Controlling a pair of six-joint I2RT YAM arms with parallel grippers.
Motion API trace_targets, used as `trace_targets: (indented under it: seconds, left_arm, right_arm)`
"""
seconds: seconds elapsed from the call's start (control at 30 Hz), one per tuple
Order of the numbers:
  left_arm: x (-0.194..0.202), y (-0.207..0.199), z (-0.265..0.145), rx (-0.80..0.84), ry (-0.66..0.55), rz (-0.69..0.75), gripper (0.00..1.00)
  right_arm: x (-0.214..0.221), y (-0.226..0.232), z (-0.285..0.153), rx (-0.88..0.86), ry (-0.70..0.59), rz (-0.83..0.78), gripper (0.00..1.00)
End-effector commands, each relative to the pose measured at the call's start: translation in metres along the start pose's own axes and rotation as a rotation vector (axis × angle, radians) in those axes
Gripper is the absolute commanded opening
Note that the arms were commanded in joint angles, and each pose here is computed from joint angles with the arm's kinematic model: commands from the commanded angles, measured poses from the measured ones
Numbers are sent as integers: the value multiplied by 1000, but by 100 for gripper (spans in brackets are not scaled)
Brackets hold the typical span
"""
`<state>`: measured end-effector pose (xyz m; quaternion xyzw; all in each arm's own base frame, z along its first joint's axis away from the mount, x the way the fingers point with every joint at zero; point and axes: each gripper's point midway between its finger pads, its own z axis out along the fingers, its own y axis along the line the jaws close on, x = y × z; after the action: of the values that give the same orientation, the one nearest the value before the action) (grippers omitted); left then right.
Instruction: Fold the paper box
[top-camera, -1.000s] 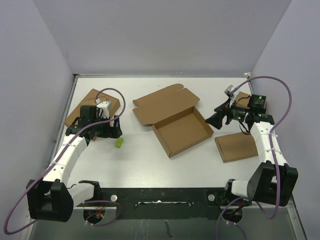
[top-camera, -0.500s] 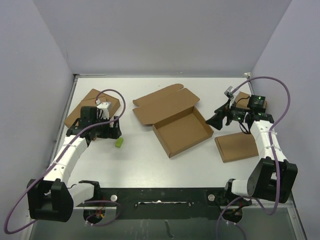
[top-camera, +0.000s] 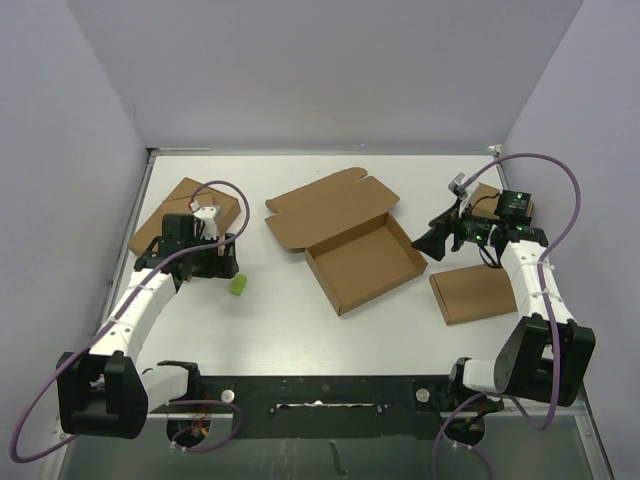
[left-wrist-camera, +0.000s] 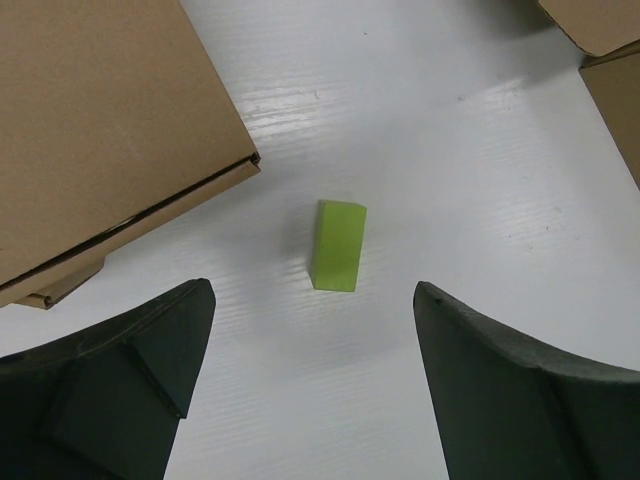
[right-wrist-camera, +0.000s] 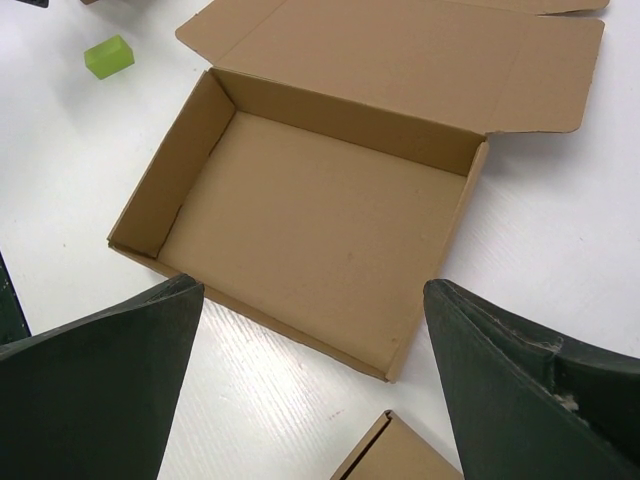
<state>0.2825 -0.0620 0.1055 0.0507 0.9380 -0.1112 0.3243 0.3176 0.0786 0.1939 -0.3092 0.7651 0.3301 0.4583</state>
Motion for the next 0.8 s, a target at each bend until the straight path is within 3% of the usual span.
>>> trace_targets:
  seconds: [0.0,0.47,0.77]
  left_arm:
    - [-21,7,-3,-36,-78,44,78]
    - [-13,-2,8,-14,-46,189,64]
    - [14,-8,38,-6,74,221,59]
  right_arm:
    - [-7,-5,-4,14,-13,-35,98]
    - [-9,-7,-8,36,-16,-34,98]
    - [-11,-5,-9,30,-26,-30,98]
